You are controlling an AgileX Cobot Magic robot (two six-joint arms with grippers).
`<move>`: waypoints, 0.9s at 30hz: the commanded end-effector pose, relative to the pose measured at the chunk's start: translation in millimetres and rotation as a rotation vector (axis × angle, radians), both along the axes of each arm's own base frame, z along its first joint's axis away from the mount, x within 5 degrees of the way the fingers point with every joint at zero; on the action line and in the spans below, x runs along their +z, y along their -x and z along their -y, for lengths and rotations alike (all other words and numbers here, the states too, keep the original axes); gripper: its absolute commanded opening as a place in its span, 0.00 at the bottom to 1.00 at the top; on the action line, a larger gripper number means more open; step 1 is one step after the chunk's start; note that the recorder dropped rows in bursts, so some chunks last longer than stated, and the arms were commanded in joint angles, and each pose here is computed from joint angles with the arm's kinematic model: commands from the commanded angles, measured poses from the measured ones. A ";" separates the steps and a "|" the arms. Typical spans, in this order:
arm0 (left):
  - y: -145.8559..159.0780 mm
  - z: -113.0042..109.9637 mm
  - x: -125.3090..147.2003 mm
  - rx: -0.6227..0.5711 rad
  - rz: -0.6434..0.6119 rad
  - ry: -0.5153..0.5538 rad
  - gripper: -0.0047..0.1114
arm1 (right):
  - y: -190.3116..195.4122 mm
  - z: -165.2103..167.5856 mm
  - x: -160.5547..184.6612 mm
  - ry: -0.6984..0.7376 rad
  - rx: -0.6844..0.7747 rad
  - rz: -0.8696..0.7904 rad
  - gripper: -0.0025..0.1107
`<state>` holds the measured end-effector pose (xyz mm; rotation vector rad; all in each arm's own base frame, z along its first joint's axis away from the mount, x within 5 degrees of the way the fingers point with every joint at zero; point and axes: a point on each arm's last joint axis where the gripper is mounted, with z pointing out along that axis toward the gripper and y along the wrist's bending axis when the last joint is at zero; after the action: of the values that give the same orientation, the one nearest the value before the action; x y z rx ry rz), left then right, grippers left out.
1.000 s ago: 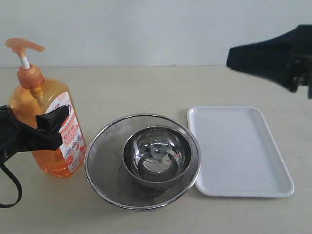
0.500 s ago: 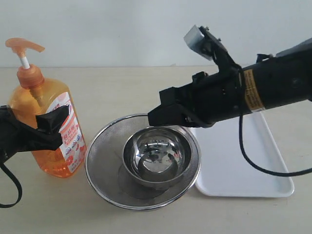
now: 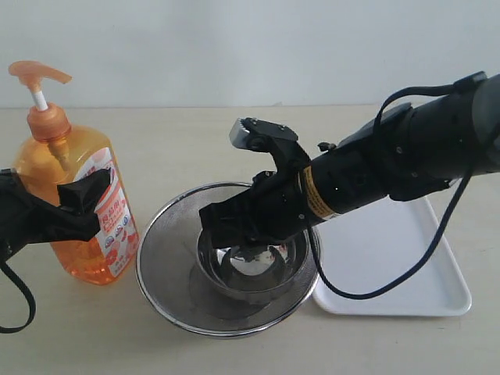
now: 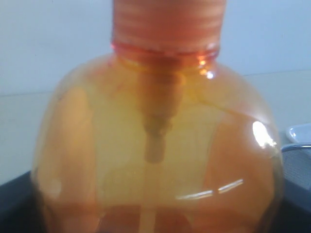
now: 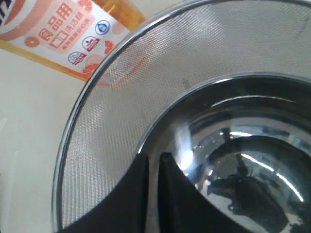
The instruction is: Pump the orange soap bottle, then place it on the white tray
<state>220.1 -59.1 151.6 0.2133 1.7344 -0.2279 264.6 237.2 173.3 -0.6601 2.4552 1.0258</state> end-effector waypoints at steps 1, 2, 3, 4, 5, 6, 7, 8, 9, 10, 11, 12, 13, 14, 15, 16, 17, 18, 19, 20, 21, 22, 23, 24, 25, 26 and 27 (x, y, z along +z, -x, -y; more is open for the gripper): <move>0.5 0.6 3.2 -0.003 0.039 0.003 0.08 | -0.5 -4.9 -6.4 0.031 -0.008 0.020 0.05; 0.5 0.6 3.2 -0.003 0.039 0.003 0.08 | 0.6 -6.7 -7.3 0.037 -0.005 0.026 0.05; 0.5 0.6 3.2 -0.003 0.039 0.003 0.08 | 2.2 -9.2 -10.9 0.045 0.001 0.021 0.05; 0.5 0.6 3.2 -0.003 0.039 0.003 0.08 | 2.5 -9.8 -11.3 0.047 0.003 0.024 0.05; 0.5 0.6 3.2 -0.003 0.039 0.003 0.08 | 5.5 -13.4 -13.8 0.055 0.019 0.027 0.05; 0.5 0.6 3.2 -0.003 0.039 0.003 0.08 | 6.4 -14.9 -14.7 0.061 0.019 0.032 0.05; 0.5 0.6 3.2 -0.003 0.039 0.003 0.08 | 7.4 -16.8 -15.8 0.070 0.016 0.040 0.05; 0.5 0.6 3.2 -0.003 0.039 0.003 0.08 | 8.0 -18.3 -16.2 0.080 0.010 0.052 0.05; 0.5 0.6 3.2 -0.003 0.039 0.003 0.08 | 8.9 -19.8 -16.4 0.087 0.007 0.061 0.05; 0.5 0.6 3.2 -0.003 0.039 0.003 0.08 | 10.0 -21.4 -16.6 0.093 0.006 0.070 0.05; 0.5 0.6 3.2 -0.003 0.039 0.003 0.08 | 11.4 -23.0 -16.7 0.095 0.009 0.073 0.05; 0.5 0.6 3.2 -0.003 0.039 0.003 0.08 | 11.0 -23.6 -16.2 0.096 0.007 0.078 0.05; 0.5 0.6 3.2 -0.003 0.039 0.003 0.08 | 10.8 -24.9 -14.9 0.092 0.008 0.079 0.05; 0.5 0.6 3.2 -0.003 0.039 0.003 0.08 | 10.9 -25.5 -15.0 0.089 0.012 0.076 0.05; 0.5 0.6 3.2 -0.003 0.039 0.003 0.08 | 10.5 -26.2 -16.2 0.090 0.014 0.073 0.05; 0.5 0.6 3.2 -0.003 0.039 0.003 0.08 | 10.6 -26.6 -17.4 0.090 0.021 0.071 0.05; 0.5 0.6 3.2 -0.003 0.039 0.003 0.08 | 9.7 -28.2 -18.6 0.088 0.027 0.066 0.05; 0.5 0.6 3.2 -0.003 0.039 0.003 0.08 | 10.0 -28.6 -19.2 0.086 0.031 0.061 0.05; 0.5 0.6 3.4 -0.003 0.041 0.003 0.08 | 9.8 -29.2 -20.2 0.085 0.034 0.058 0.05; 0.5 0.6 3.4 -0.003 0.041 0.003 0.08 | 9.2 -30.3 -19.7 0.081 0.037 0.057 0.05; 0.5 0.6 3.4 -0.003 0.041 0.003 0.08 | 8.7 -30.7 -20.1 0.082 0.039 0.058 0.05; 0.5 0.6 3.4 -0.003 0.041 0.003 0.08 | 7.9 -31.4 -19.6 0.080 0.039 0.060 0.05; 0.5 0.6 3.4 -0.003 0.041 0.003 0.08 | 7.1 -32.2 -19.4 0.078 0.039 0.062 0.05; 0.5 0.6 3.4 -0.003 0.041 0.003 0.08 | 6.5 -32.9 -18.2 0.074 0.041 0.064 0.05; 0.5 0.6 3.4 -0.003 0.041 0.003 0.08 | 5.8 -33.5 -17.2 0.072 0.040 0.067 0.05; 0.5 0.6 3.4 -0.003 0.041 0.003 0.08 | 5.1 -34.7 -15.5 0.065 0.043 0.070 0.05; 0.5 0.6 3.4 -0.003 0.041 0.003 0.08 | 4.8 -35.2 -14.7 0.063 0.045 0.071 0.05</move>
<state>219.9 -59.0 151.6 0.2146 1.7332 -0.2268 258.1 268.9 153.8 -0.7459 2.4525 0.9133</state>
